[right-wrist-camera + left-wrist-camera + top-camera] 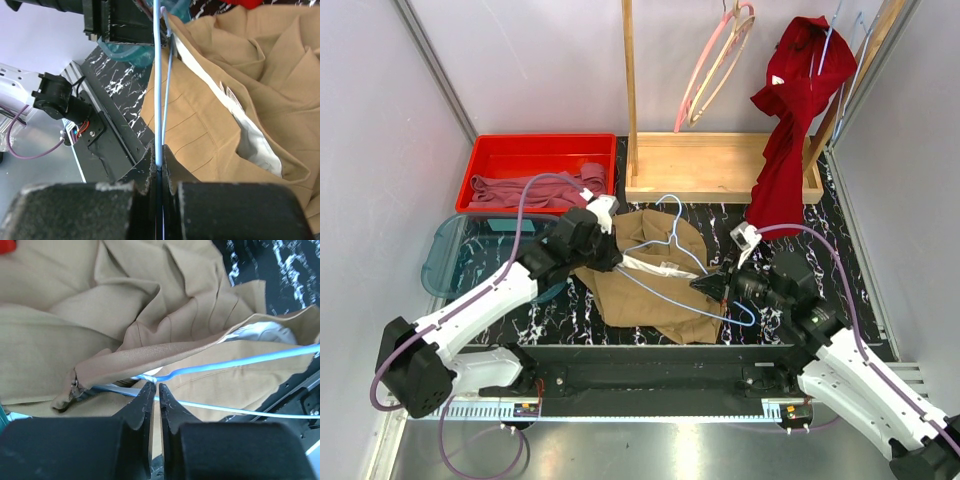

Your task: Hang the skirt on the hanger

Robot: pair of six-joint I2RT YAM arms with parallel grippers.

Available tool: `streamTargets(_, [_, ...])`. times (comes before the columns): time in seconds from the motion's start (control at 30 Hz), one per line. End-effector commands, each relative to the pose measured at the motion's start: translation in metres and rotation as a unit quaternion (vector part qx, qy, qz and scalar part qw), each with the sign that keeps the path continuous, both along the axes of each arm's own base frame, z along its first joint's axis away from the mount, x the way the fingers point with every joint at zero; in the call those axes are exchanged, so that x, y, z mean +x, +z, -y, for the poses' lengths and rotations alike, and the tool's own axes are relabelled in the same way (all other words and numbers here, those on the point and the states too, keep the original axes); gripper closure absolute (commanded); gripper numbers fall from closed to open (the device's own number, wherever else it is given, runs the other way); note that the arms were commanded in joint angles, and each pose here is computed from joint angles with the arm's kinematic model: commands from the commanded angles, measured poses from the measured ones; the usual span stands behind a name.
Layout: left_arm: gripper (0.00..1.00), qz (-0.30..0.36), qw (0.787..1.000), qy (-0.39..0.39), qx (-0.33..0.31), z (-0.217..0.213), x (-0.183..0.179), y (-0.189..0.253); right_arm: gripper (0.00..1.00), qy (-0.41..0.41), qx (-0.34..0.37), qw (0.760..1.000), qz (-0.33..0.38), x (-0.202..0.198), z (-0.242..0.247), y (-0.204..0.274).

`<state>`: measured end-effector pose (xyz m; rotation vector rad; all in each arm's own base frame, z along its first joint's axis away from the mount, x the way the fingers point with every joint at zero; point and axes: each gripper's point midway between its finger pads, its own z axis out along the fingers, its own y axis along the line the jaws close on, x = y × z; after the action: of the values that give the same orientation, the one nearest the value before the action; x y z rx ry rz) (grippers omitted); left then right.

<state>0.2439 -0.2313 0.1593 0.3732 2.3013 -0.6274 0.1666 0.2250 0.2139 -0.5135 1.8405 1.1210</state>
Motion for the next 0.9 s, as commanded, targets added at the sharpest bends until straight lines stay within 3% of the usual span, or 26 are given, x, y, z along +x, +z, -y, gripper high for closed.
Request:
streamTargets(0.0, [0.92, 0.032, 0.999, -0.014, -0.030, 0.011, 0.002, 0.037, 1.00, -0.016, 0.034, 0.996, 0.082, 0.005, 0.004, 0.044])
streamTargets(0.53, [0.87, 0.106, 0.989, 0.101, 0.016, -0.043, 0.018, 0.063, 1.00, -0.040, 0.044, 0.993, 0.098, 0.001, 0.016, 0.060])
streamTargets(0.63, [0.81, 0.107, 0.989, 0.104, 0.016, -0.045, 0.018, 0.064, 1.00, -0.042, 0.042, 0.994, 0.096, 0.002, 0.016, 0.058])
streamTargets(0.67, [0.73, 0.107, 0.989, 0.105, 0.016, -0.045, 0.019, 0.064, 1.00, -0.045, 0.040, 0.994, 0.093, 0.004, 0.015, 0.057])
streamTargets(0.77, [0.64, 0.100, 0.989, 0.104, 0.011, -0.043, 0.018, 0.062, 1.00, -0.048, 0.031, 0.995, 0.081, 0.006, 0.015, 0.053])
streamTargets(0.8, [0.52, 0.097, 0.990, 0.106, 0.011, -0.043, 0.018, 0.060, 1.00, -0.047, 0.029, 0.995, 0.078, 0.006, 0.014, 0.052])
streamTargets(0.87, [0.50, 0.088, 0.988, 0.124, 0.015, -0.044, 0.022, 0.052, 1.00, -0.049, 0.020, 0.997, 0.062, 0.008, 0.014, 0.045])
